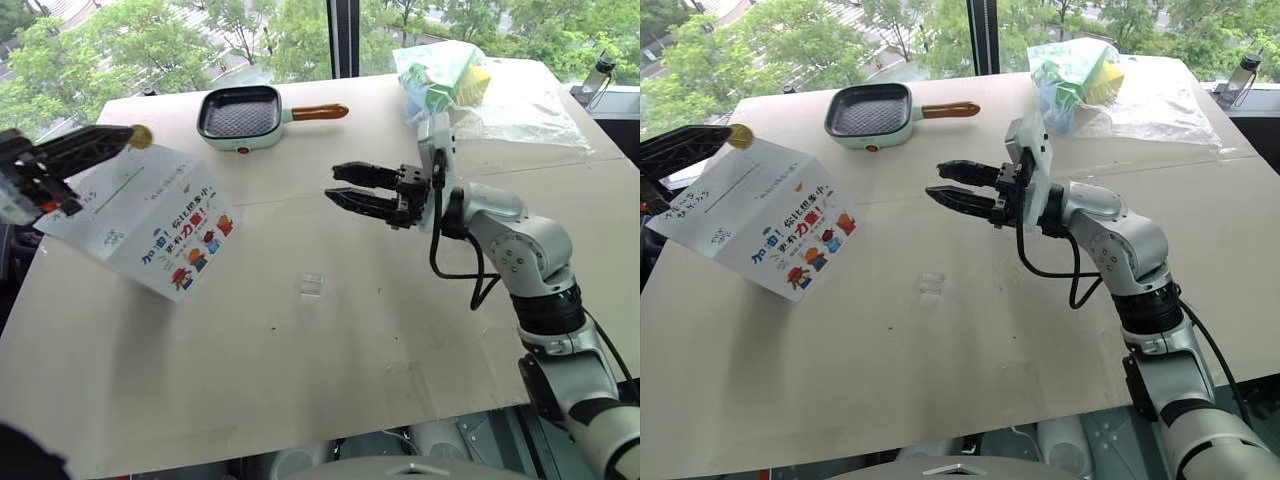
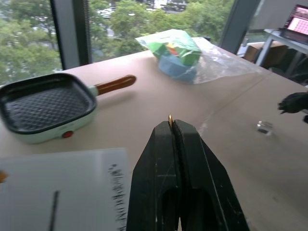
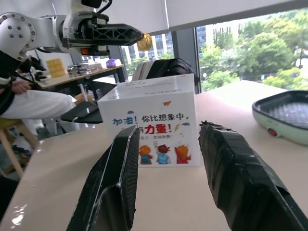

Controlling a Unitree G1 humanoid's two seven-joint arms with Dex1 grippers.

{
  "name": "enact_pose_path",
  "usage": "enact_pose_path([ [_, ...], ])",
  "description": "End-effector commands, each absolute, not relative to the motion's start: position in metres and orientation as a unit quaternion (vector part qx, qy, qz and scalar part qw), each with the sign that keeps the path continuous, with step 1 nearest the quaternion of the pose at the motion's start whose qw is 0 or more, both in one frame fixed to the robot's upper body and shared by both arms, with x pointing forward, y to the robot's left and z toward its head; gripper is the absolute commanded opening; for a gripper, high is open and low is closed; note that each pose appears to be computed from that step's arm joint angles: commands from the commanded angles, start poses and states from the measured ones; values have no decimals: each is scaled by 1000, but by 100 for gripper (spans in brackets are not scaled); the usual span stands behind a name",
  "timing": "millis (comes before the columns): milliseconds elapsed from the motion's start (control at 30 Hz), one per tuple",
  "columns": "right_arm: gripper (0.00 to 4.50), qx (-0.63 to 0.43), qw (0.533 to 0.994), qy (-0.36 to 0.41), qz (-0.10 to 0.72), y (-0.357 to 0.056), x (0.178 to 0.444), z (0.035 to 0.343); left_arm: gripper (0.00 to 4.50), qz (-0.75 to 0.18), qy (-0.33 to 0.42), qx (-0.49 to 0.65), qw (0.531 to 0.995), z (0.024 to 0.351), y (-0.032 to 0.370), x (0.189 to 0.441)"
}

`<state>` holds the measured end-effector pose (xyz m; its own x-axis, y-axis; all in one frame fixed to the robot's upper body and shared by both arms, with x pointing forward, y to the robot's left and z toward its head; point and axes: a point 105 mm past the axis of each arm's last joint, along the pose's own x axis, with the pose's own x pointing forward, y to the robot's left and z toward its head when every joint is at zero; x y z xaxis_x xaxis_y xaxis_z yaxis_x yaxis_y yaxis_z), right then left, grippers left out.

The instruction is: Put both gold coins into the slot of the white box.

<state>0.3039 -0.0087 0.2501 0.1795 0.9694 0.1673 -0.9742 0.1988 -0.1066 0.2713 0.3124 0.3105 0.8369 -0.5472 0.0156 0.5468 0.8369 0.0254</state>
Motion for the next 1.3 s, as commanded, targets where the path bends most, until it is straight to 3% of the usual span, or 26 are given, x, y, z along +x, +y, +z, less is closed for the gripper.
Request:
enact_pose_path([
  [33, 213, -17, 752, -151, 641, -1, 293, 272, 0, -256, -30, 53, 965, 328, 333, 269],
  [500, 213, -85, 760, -181, 618, 22, 292, 264, 0, -222, 98, 87, 966, 264, 394, 272],
  [833, 213, -107, 718, -190, 661, 29, 270, 259, 0, -265, 112, 85, 954, 250, 383, 281],
  [1300, 213, -83, 758, -165, 626, 28, 282, 262, 0, -288, 129, 82, 945, 242, 376, 282],
])
